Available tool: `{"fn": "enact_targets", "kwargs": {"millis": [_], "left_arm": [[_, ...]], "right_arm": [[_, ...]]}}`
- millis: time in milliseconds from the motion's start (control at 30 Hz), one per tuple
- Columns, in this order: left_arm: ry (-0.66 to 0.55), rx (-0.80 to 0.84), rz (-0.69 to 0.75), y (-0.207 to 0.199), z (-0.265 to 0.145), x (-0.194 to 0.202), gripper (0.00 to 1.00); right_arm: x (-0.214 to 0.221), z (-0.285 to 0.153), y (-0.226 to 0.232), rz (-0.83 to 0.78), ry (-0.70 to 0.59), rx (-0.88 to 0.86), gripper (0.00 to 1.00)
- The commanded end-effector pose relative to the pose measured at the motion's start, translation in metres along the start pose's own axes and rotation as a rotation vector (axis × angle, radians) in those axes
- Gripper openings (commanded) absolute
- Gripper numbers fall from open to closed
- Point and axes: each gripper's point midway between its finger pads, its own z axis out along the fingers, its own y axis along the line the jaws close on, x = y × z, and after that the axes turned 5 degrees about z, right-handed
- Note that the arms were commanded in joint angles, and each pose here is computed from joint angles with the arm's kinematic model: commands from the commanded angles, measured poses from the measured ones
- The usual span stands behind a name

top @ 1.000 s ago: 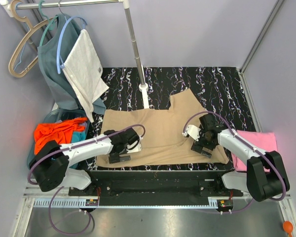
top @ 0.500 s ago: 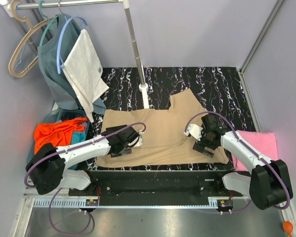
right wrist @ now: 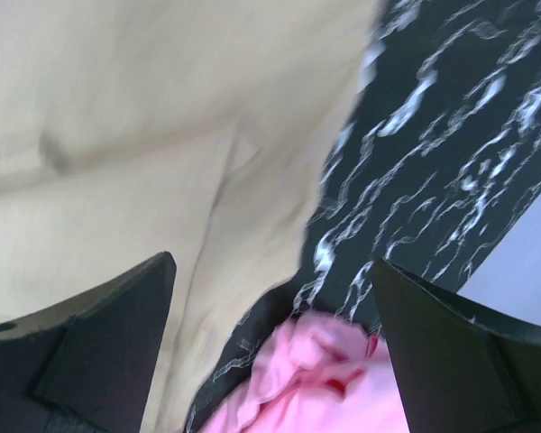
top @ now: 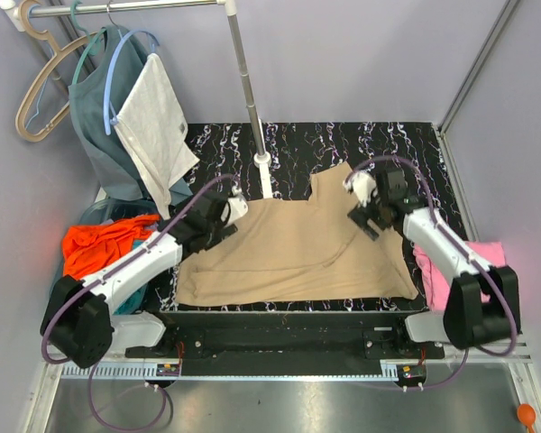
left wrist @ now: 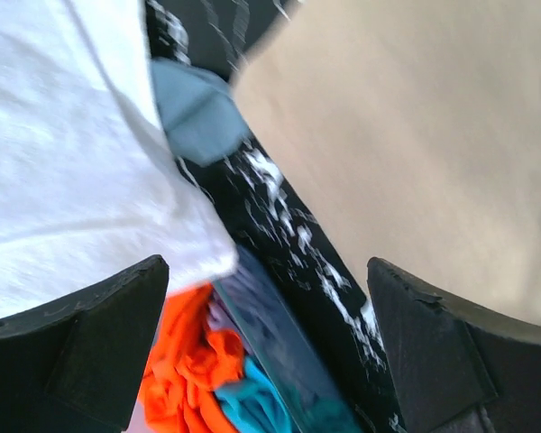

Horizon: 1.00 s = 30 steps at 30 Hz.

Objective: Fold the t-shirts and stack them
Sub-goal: Fold the tshirt

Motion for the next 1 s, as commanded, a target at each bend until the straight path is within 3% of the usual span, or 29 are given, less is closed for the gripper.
{"fn": "enact_targets", "kwargs": {"millis": [0,333,533,967], "left_arm": [[-0.176,-0.031,-0.195,0.054,0.008,-0.052,0.99],[-0.199,0.051,-0.218,0.072,0.046,-0.07,0.99],[-0.153,0.062,-0.185,0.071,0.064,-0.063,0.99],[-0.074,0.082,-0.159,0.068,0.079,-0.052,0.99]], "right_arm": [[-0.086,0.005,-0.065,0.272,-0.221,0.064,1.0],[-0.159,0.082,-0.102,0.485,-0.27,-0.17,0.94],[-0.185,0.125,-0.113,0.512,-0.282,-0.216,0.89],[-0.182,0.189,-0.098,0.513,-0.227,-0.312,0.84]]}}
